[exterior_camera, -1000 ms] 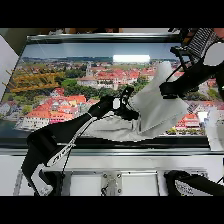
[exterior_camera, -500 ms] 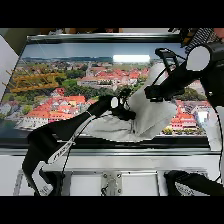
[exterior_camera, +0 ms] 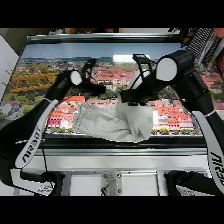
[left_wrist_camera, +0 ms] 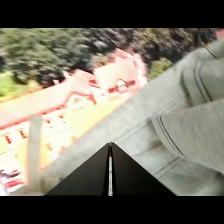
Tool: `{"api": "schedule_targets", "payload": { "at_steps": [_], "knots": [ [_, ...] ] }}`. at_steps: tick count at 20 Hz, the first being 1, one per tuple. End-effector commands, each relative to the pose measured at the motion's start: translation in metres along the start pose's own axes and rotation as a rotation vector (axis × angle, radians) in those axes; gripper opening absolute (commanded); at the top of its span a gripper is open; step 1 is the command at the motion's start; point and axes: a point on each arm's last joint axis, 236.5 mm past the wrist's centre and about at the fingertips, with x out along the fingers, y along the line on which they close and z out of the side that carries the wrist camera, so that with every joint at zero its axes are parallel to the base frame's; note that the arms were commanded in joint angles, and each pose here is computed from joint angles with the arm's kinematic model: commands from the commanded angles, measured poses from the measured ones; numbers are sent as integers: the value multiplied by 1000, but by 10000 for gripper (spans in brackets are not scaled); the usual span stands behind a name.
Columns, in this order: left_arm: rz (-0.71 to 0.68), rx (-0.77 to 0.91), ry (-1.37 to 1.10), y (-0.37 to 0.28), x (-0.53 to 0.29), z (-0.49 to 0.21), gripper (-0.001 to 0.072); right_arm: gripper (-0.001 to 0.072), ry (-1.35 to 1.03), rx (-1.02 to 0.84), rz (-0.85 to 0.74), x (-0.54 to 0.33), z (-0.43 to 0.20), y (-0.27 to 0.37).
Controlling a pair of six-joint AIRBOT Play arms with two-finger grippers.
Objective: Fold the clothes and pants, and hang the long-sleeved shirts on hangers.
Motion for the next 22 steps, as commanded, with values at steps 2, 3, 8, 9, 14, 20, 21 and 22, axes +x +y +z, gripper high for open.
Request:
{"api": "schedule_targets", "payload": {
  "at_steps": [2,3,8,9,14,20,21,22],
  "knots": [
    [105,-135,-97,91,-75,23,22,25,-50,66,116,35,11,64],
    [121,-164,-117,106,-90,24,22,25,-58,77,132,47,14,76],
    [177,-247,-213,148,-153,28,22,27,-101,65,242,108,18,143],
    [184,-253,-231,151,-163,29,22,42,-102,60,274,119,17,157],
    [194,-233,-296,143,-195,33,23,593,-120,34,566,132,19,231],
    [186,-202,-308,124,-219,24,22,593,-323,-163,697,40,60,220],
    [179,-194,-305,119,-218,19,22,593,-322,-209,666,30,61,196],
    [175,-192,-299,114,-213,10,22,593,-309,-229,634,24,61,170]
  ]
}}
